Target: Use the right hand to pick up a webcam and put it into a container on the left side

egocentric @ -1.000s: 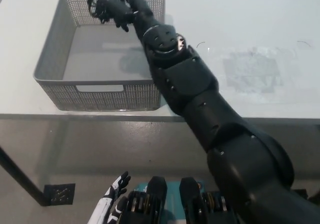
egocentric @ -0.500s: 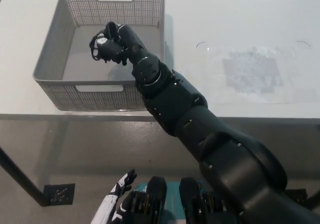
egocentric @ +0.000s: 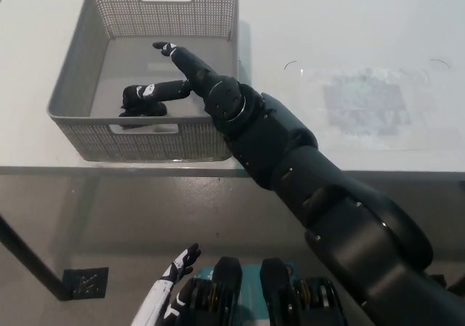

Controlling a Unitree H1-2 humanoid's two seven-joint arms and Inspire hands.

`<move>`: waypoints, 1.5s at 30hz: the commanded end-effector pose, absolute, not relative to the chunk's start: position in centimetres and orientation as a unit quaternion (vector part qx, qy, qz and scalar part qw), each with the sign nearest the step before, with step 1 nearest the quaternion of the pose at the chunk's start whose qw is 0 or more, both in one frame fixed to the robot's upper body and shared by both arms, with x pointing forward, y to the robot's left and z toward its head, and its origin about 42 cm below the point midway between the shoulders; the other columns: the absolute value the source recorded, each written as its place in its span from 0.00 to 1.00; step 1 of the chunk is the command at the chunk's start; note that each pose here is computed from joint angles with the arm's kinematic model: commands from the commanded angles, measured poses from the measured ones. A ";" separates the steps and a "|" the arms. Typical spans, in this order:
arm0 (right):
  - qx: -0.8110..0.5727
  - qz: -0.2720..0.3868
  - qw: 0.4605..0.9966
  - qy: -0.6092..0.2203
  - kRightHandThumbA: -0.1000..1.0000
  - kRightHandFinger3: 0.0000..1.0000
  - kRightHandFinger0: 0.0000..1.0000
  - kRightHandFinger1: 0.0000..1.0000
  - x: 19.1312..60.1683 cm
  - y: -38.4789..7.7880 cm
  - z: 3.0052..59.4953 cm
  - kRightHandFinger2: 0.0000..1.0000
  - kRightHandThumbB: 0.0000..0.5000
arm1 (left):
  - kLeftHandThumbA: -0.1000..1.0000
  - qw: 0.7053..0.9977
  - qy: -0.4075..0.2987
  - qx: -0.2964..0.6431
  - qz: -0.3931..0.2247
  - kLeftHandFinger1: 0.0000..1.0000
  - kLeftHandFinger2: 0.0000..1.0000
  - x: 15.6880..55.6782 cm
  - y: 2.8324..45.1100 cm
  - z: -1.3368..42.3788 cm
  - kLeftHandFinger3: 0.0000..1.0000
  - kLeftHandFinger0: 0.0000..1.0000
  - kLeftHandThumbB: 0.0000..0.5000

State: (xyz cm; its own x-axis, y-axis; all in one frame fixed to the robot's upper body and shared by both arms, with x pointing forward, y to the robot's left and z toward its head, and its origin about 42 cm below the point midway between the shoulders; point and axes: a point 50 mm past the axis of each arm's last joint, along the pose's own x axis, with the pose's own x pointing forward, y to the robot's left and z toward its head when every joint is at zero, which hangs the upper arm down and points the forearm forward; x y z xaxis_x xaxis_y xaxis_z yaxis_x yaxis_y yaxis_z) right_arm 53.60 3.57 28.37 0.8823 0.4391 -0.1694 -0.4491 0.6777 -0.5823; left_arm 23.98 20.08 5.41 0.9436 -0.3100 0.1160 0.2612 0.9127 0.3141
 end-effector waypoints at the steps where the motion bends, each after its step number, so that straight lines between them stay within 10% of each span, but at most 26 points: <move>1: -0.330 0.238 0.913 -0.042 0.97 1.00 1.00 1.00 54.5 3.3 32.1 1.00 0.70 | 1.00 0.969 -0.105 0.154 -0.161 1.00 1.00 24.3 20.0 6.1 1.00 1.00 0.54; 4: -0.311 0.228 0.920 -0.069 1.00 1.00 1.00 1.00 54.9 2.5 33.4 1.00 0.86 | 1.00 0.970 -0.101 0.151 -0.163 1.00 1.00 24.2 19.9 6.0 1.00 1.00 0.54; 8: -0.263 0.214 0.931 -0.137 1.00 1.00 1.00 1.00 55.3 0.7 37.3 1.00 0.74 | 1.00 0.969 -0.109 0.152 -0.162 1.00 1.00 24.3 19.9 5.8 1.00 1.00 0.51; 15: -0.196 0.178 0.942 -0.208 1.00 1.00 1.00 1.00 54.5 -2.5 43.5 1.00 0.83 | 0.99 0.970 -0.103 0.154 -0.160 1.00 1.00 24.2 20.1 5.7 1.00 1.00 0.52; 25: -0.036 0.122 0.920 -0.370 1.00 1.00 1.00 1.00 45.8 -15.8 52.2 1.00 0.76 | 0.99 0.970 -0.092 0.158 -0.159 1.00 1.00 24.1 20.5 5.6 1.00 1.00 0.54; 45: -0.070 0.062 0.907 -0.410 1.00 1.00 1.00 1.00 23.6 -26.2 33.3 1.00 0.64 | 1.00 0.976 -0.091 0.148 -0.134 1.00 1.00 24.8 22.0 6.0 1.00 1.00 0.52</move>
